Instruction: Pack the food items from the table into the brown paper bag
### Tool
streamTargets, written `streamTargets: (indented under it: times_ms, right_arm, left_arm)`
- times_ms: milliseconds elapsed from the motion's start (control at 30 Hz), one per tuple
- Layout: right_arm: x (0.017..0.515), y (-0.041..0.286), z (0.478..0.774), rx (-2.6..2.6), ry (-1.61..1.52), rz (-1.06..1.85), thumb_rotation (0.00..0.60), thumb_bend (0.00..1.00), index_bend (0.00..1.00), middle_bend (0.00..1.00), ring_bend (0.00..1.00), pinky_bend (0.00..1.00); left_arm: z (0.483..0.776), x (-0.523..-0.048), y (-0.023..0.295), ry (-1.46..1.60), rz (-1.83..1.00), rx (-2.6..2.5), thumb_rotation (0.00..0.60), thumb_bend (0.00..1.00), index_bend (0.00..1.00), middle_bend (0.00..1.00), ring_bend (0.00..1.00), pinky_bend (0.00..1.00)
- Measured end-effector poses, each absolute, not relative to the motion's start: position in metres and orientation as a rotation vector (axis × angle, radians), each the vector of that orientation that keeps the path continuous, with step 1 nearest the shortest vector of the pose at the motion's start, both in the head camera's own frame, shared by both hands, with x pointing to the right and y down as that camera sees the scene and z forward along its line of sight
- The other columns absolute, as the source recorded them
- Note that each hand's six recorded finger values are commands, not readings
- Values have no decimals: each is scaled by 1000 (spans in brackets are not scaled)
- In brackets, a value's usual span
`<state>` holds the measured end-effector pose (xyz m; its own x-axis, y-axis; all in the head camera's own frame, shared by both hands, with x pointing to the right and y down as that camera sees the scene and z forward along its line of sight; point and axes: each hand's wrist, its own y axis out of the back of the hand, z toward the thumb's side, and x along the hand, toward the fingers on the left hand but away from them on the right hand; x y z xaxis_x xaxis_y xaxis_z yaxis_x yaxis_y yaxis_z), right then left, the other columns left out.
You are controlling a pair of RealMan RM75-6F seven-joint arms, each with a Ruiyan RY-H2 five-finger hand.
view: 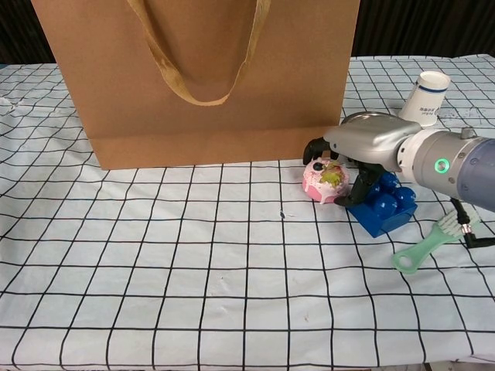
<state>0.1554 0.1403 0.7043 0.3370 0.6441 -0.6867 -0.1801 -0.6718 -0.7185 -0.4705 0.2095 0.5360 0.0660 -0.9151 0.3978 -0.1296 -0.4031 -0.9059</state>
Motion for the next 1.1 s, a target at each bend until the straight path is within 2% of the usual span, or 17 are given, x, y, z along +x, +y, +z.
streamTargets:
  times_ms: [167, 367, 467, 767, 967, 1100]
  right_arm:
    - [154, 140, 709, -1860, -424, 1411, 600, 260, 279, 295, 368, 306]
    - [153, 141, 710, -1857, -436, 1393, 600, 345, 404, 408, 485, 380]
    - [151, 140, 708, -1861, -458, 1376, 600, 362, 434, 427, 492, 385]
    - [146, 135, 685, -1891, -554, 1302, 600, 364, 438, 421, 493, 385]
    - [156, 135, 650, -1927, -632, 1262, 600, 364, 438, 416, 493, 385]
    - [180, 129, 612, -1909, -708, 1253, 600, 364, 438, 414, 493, 385]
  left_arm:
    - [536, -470, 210, 1047, -1404, -1663, 600, 48, 143, 45, 0, 37]
    - [537, -468, 211, 1043, -1405, -1679, 600, 48, 143, 44, 0, 48]
    - [538, -467, 211, 1037, -1402, -1688, 600, 48, 143, 44, 0, 49]
    - [538, -469, 211, 1042, -1409, -1679, 600, 48, 144, 44, 0, 49]
    - [537, -470, 210, 1044, -1412, -1671, 600, 48, 144, 44, 0, 48]
    - [539, -469, 211, 1042, -1417, -1673, 600, 48, 144, 44, 0, 48]
